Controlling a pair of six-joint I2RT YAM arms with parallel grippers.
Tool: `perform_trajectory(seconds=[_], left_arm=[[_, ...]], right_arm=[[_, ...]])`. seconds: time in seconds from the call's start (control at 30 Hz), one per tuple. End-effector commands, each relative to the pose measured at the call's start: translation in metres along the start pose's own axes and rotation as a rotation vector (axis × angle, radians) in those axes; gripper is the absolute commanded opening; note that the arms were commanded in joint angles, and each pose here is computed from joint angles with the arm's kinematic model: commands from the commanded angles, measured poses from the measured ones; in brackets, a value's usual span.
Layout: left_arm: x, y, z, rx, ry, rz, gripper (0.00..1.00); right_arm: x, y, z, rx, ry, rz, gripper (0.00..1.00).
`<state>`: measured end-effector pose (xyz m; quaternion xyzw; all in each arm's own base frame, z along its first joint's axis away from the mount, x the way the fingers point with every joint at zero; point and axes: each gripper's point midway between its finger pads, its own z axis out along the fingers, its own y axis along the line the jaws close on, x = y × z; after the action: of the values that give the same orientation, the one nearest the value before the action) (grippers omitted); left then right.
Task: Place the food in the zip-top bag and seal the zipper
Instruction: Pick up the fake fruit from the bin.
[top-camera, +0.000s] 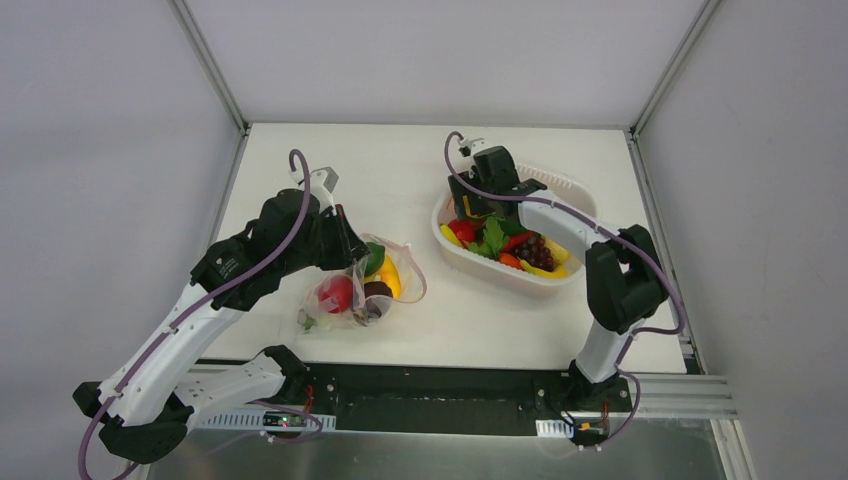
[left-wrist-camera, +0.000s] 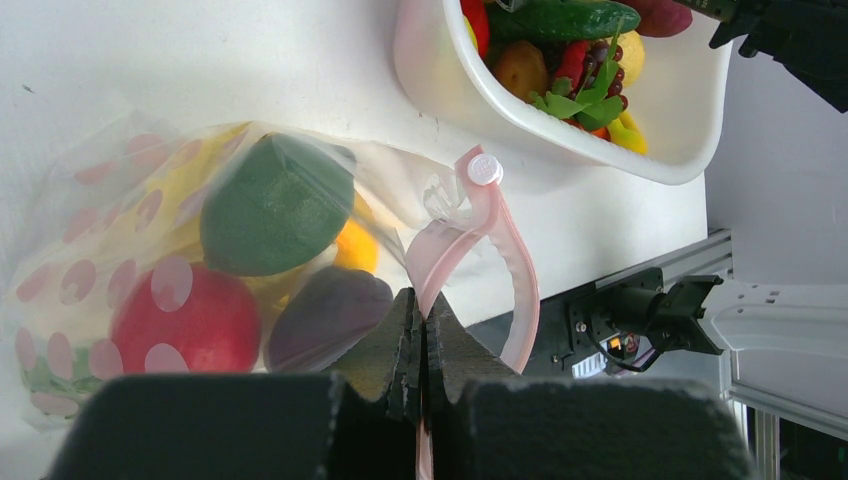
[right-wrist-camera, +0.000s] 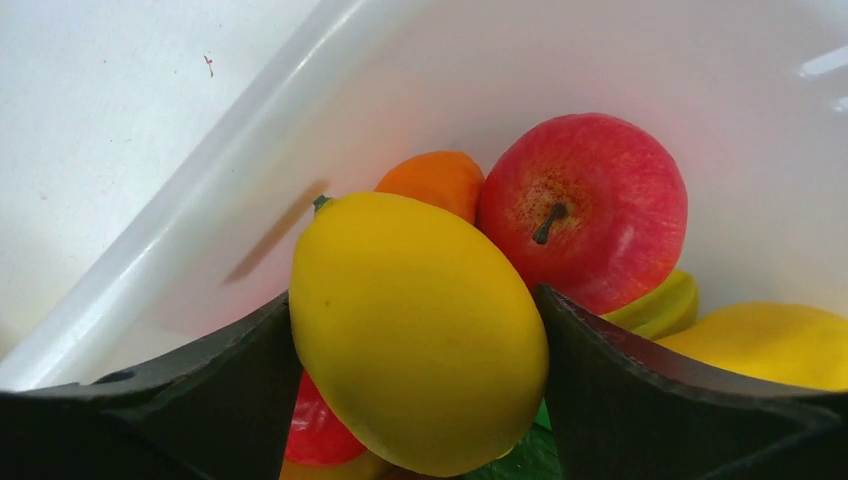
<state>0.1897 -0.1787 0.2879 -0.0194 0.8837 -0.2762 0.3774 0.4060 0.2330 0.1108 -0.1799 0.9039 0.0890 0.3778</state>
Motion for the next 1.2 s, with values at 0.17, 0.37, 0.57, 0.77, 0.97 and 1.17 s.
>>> perform_trajectory(seconds=[0.17, 0.37, 0.57, 0.77, 0.97, 1.17], left_arm=[[-0.017, -0.007, -0.006, 0.033, -0.066, -0.001, 0.0], [-0.015, -0.006, -0.006, 0.031, -0.061, -0.005, 0.0], [-0.016, -0.008, -0.006, 0.038, -0.063, -0.008, 0.0], [-0.015, -0.01, -0.004, 0.044, -0.056, -0.009, 0.0], [-0.014, -0.01, -0.002, 0.043, -0.048, -0.01, 0.0], [-0.019, -0.015, -0.003, 0.059, -0.064, -0.025, 0.0]], right_arm=[[-0.034, 0.011, -0.029, -0.082, -0.154, 0.012, 0.57], [-0.044, 0.006, -0.054, -0.1, -0.204, 0.136, 0.51], [-0.04, 0.003, -0.075, -0.189, -0.209, 0.279, 0.51], [-0.04, 0.005, -0.099, -0.25, -0.225, 0.38, 0.51], [-0.057, 0.018, -0.141, -0.347, -0.319, 0.399, 0.51], [-0.059, 0.092, -0.216, -0.761, -0.32, 0.385, 0.52]])
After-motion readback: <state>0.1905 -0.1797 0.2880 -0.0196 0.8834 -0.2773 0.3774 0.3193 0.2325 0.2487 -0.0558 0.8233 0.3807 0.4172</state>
